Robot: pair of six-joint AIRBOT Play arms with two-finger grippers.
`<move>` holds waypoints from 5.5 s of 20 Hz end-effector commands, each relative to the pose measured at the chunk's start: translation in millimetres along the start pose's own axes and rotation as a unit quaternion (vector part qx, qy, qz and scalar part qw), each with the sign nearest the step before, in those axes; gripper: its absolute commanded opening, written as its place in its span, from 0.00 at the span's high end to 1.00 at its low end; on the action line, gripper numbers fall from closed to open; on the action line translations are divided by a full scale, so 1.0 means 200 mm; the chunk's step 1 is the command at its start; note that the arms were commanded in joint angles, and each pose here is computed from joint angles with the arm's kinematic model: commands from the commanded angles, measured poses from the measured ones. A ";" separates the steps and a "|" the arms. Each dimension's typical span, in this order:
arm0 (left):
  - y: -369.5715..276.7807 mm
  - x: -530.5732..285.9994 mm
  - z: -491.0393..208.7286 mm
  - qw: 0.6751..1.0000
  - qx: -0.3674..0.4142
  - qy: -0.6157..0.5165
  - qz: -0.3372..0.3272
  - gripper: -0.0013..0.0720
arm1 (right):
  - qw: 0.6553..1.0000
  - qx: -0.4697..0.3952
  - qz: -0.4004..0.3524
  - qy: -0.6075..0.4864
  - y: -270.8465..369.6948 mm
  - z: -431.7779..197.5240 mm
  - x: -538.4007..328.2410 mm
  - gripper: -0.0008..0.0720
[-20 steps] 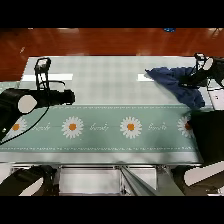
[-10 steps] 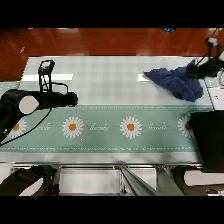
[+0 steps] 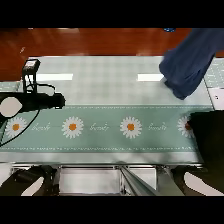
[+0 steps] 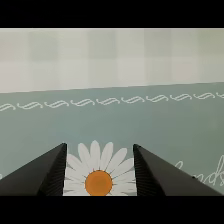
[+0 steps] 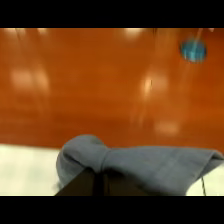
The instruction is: Fold the shirts.
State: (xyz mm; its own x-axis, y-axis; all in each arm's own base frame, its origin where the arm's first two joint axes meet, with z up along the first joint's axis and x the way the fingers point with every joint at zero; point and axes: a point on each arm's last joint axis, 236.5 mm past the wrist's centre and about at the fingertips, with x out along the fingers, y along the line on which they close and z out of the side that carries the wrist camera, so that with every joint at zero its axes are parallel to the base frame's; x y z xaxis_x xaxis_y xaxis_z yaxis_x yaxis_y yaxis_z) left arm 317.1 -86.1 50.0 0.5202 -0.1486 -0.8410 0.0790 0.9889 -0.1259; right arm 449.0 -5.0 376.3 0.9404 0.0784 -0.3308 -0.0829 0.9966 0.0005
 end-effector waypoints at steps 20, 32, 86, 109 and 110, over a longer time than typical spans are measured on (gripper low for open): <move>0.09 -0.03 0.08 0.999 -0.023 -0.032 0.003 0.29 | 0.877 0.002 0.364 0.314 2.10 -1.43 0.20 0.95; -0.16 0.07 -0.38 0.983 -0.024 0.160 -0.092 0.29 | 0.917 0.088 0.188 0.342 0.95 -1.29 0.42 0.42; -0.41 -1.21 0.90 0.940 0.156 -0.187 -0.239 0.96 | 0.983 0.014 0.131 -0.125 0.41 0.43 -0.81 0.95; -0.11 0.23 -0.57 0.974 -0.126 0.094 -0.164 0.96 | 0.943 0.151 0.130 0.268 0.30 -0.98 0.22 0.95; -0.08 0.28 -0.49 0.976 -0.139 0.074 -0.154 0.96 | 0.932 0.175 0.142 0.284 0.32 -1.05 0.34 0.95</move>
State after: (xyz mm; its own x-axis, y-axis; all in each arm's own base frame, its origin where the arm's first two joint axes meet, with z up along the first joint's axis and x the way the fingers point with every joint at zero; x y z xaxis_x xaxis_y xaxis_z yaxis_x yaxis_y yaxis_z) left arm 225.8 -124.7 -16.7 0.2638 -0.5222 -0.8110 0.0618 0.8482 -0.5260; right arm 392.6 40.5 212.8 0.6507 0.2978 -0.6985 -0.1073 0.9467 0.3037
